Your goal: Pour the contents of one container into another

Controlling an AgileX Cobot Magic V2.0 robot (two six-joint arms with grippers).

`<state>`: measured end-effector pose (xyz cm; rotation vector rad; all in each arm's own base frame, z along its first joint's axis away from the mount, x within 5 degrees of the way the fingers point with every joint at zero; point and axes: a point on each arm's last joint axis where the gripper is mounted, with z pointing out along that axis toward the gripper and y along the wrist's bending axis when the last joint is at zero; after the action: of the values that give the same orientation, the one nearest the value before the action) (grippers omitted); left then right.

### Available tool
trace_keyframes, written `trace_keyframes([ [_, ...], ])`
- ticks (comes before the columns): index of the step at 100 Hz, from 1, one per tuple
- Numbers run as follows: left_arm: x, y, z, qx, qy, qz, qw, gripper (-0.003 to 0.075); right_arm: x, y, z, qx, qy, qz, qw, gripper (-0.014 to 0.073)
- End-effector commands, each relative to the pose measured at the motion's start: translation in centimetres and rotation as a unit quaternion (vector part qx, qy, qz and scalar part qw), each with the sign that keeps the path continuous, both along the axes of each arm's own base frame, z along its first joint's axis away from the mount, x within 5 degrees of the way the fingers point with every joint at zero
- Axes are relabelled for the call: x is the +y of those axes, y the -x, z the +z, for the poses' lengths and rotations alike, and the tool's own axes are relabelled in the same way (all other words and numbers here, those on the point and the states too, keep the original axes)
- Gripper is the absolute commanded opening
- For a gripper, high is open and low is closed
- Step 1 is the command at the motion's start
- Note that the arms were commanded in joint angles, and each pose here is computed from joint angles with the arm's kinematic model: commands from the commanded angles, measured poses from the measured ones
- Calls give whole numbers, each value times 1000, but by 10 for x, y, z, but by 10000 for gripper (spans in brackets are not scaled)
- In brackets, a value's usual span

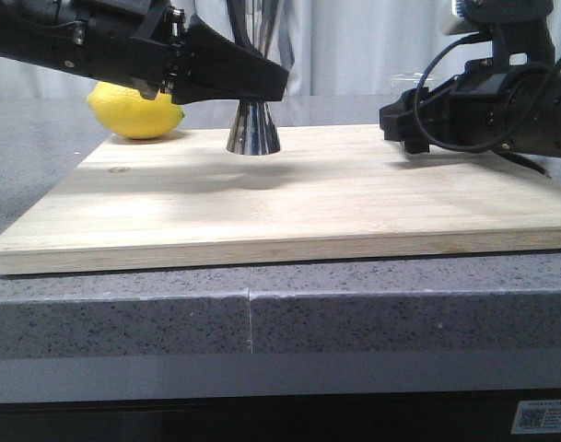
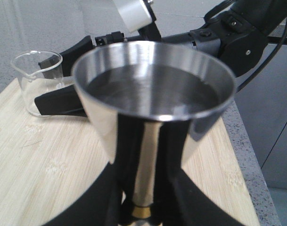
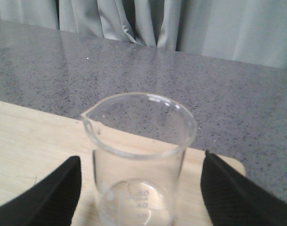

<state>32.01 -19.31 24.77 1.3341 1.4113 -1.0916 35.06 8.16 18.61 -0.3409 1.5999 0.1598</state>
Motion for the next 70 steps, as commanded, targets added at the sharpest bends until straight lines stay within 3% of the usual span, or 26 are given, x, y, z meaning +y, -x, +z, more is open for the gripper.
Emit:
trace_keyframes([
  [1,-3,9,37,-23,64,-16,998,-19,-3,1,37,-79,-24,-5,997,503],
  [70,-3,9,37,-23,63,-16,998,-19,-5,13,52,-45,-9,-10,999,503],
])
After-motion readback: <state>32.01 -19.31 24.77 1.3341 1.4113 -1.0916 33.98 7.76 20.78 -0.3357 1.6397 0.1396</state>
